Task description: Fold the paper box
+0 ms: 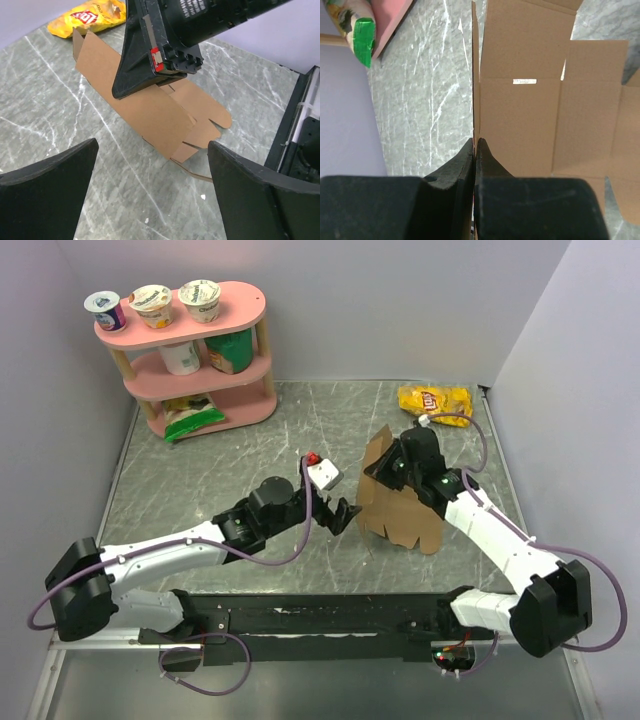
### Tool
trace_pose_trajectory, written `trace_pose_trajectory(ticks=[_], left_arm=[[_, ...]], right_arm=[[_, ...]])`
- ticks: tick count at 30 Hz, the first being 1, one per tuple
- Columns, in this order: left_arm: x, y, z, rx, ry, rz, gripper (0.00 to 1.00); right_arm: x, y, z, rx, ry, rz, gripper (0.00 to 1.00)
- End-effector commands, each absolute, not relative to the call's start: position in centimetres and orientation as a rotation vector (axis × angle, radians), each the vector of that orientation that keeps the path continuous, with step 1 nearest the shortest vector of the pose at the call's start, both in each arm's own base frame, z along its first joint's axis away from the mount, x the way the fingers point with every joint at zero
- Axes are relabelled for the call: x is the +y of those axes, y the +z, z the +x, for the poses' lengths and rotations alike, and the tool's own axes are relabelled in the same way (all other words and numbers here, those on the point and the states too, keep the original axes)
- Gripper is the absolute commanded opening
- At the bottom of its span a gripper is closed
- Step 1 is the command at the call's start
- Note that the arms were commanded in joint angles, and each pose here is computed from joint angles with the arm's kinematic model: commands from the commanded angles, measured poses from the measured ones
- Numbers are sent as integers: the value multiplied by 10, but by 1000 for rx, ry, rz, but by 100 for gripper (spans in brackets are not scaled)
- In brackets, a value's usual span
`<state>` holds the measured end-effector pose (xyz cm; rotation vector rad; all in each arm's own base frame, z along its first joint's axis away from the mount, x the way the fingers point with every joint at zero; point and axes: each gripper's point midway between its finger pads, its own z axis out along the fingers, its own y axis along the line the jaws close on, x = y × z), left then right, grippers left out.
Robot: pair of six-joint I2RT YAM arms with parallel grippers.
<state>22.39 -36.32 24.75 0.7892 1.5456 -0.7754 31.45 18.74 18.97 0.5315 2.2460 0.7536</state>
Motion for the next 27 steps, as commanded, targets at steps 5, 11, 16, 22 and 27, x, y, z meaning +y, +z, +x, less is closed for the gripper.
trace_pose_trajectory(ticks=[5, 11, 16, 22, 27], left_arm=[[-388, 259, 209, 1597, -959, 723, 96], [-394, 219, 212, 1742, -875, 687, 96], [-385, 193, 227, 1839, -751, 626, 98], [-354, 171, 250, 1906, -497, 541, 97], [-333, 170, 251, 1898, -449, 531, 98]], right_arm=[[168, 234, 321, 2101, 709, 584, 0], [167, 240, 322, 2044, 728, 638, 0], [170, 243, 322, 2034, 747, 641, 0], [166, 245, 319, 2033, 717, 631, 0], [165, 245, 318, 2046, 684, 583, 0]])
